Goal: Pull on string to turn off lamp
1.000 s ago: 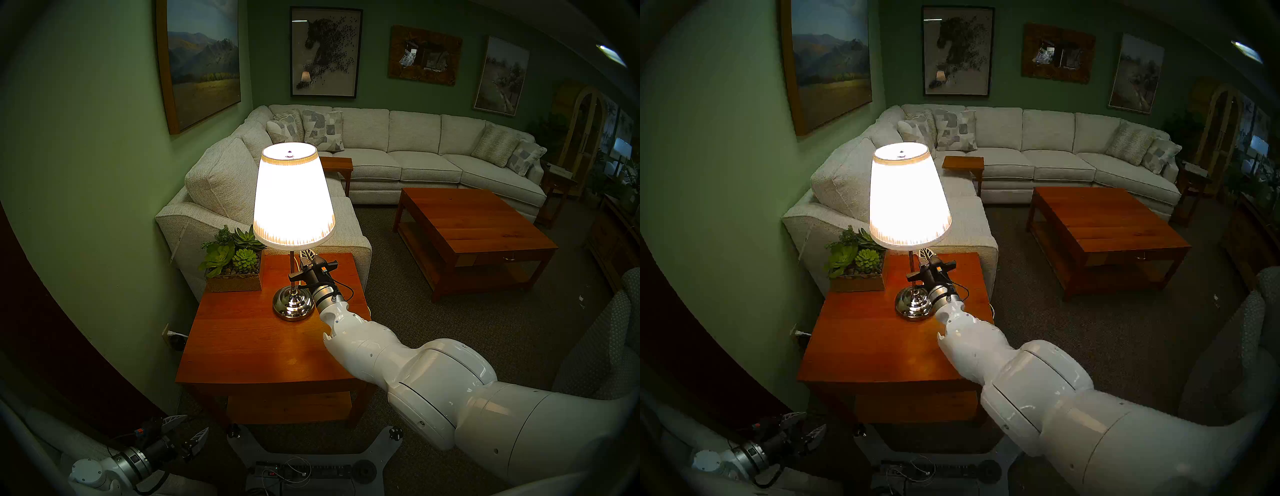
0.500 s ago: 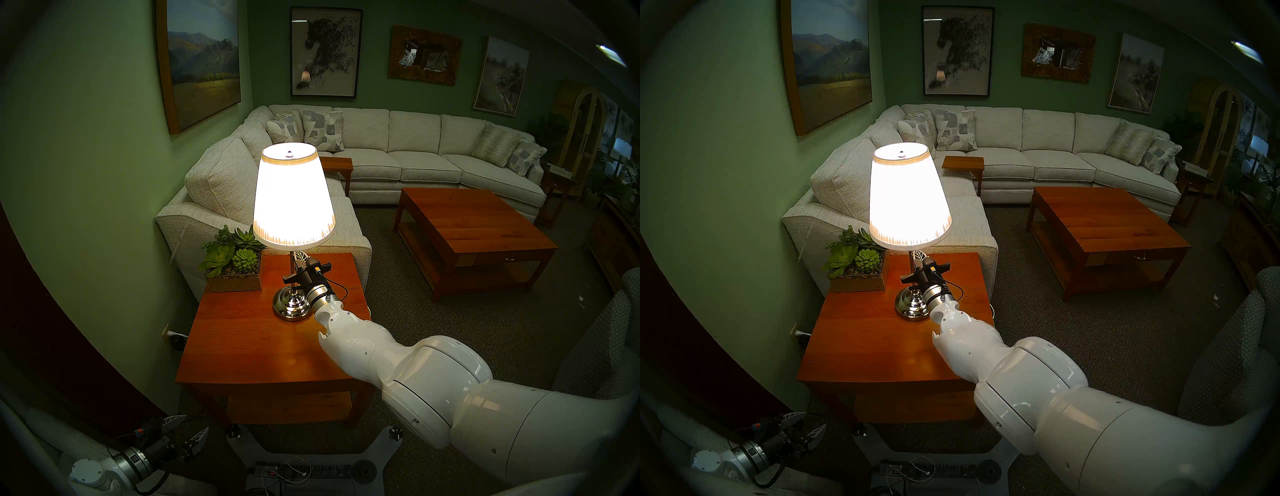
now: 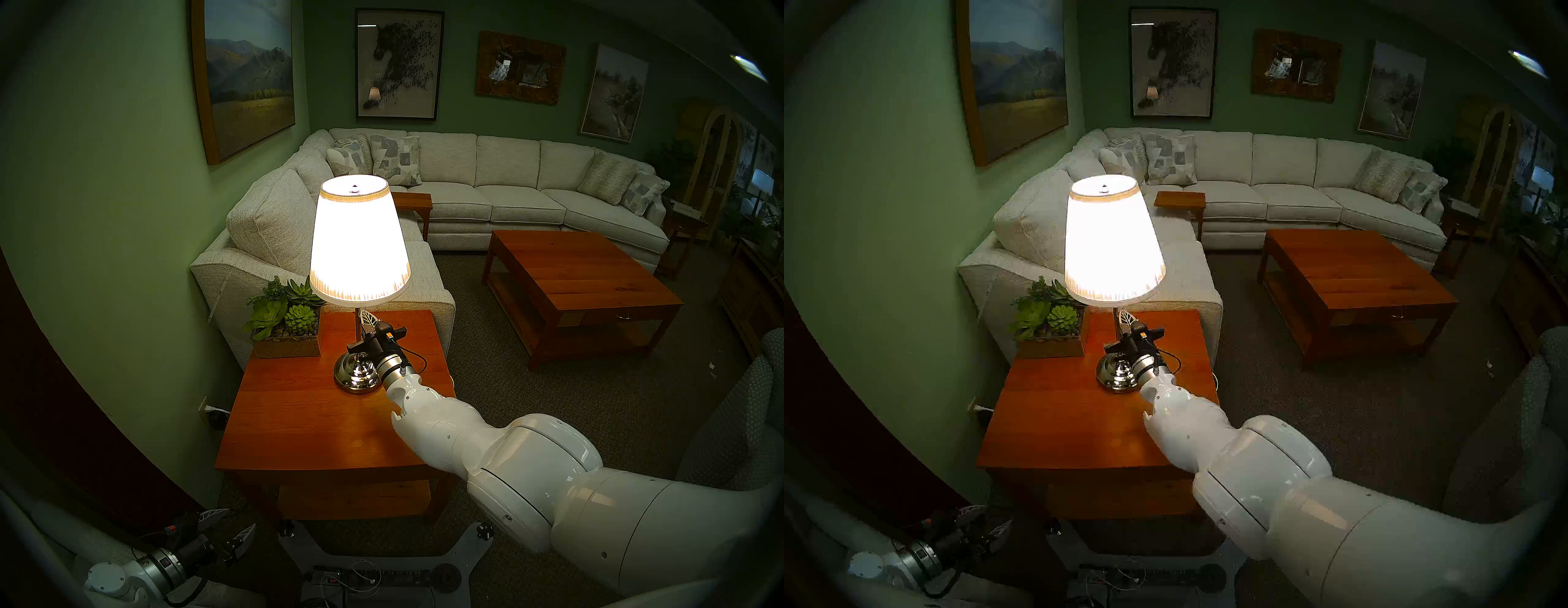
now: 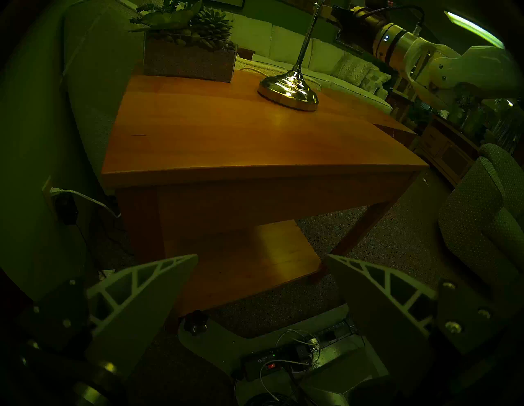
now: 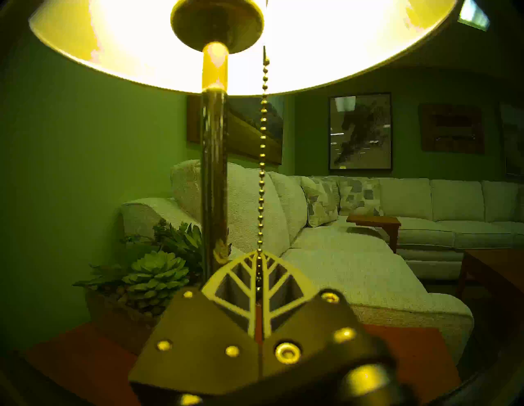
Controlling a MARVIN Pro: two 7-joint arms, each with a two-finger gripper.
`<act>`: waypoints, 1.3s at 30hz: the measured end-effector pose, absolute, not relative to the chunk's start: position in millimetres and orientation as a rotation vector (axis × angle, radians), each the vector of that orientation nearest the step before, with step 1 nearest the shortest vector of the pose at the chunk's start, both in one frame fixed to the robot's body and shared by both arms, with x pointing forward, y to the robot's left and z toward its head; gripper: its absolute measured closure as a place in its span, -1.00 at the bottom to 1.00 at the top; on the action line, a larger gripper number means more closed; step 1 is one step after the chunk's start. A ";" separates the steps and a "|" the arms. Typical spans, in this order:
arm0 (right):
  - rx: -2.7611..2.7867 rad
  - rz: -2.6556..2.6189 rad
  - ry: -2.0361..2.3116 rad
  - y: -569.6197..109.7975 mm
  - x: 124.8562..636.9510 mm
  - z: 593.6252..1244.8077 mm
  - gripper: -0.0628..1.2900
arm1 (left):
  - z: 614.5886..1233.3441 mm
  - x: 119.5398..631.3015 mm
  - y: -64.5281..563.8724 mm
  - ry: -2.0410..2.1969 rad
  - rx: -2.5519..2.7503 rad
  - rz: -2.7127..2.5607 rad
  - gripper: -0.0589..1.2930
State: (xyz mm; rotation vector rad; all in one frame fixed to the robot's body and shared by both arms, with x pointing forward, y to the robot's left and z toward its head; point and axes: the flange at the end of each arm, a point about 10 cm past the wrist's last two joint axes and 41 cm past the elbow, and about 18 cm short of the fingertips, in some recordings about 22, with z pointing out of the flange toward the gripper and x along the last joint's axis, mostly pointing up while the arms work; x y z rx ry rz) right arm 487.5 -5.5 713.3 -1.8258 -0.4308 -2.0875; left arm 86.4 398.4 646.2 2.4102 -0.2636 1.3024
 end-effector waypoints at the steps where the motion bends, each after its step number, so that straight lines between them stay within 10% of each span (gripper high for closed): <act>1: -1.829 -2.084 -0.431 -5.8 486.2 711.6 0.96 | 646.2 86.4 398.4 -0.264 2.410 1.302 -0.91; 39: -1.761 -2.173 -0.394 -16.0 487.7 717.6 0.77 | 646.2 86.6 398.4 -0.264 2.410 1.303 -0.91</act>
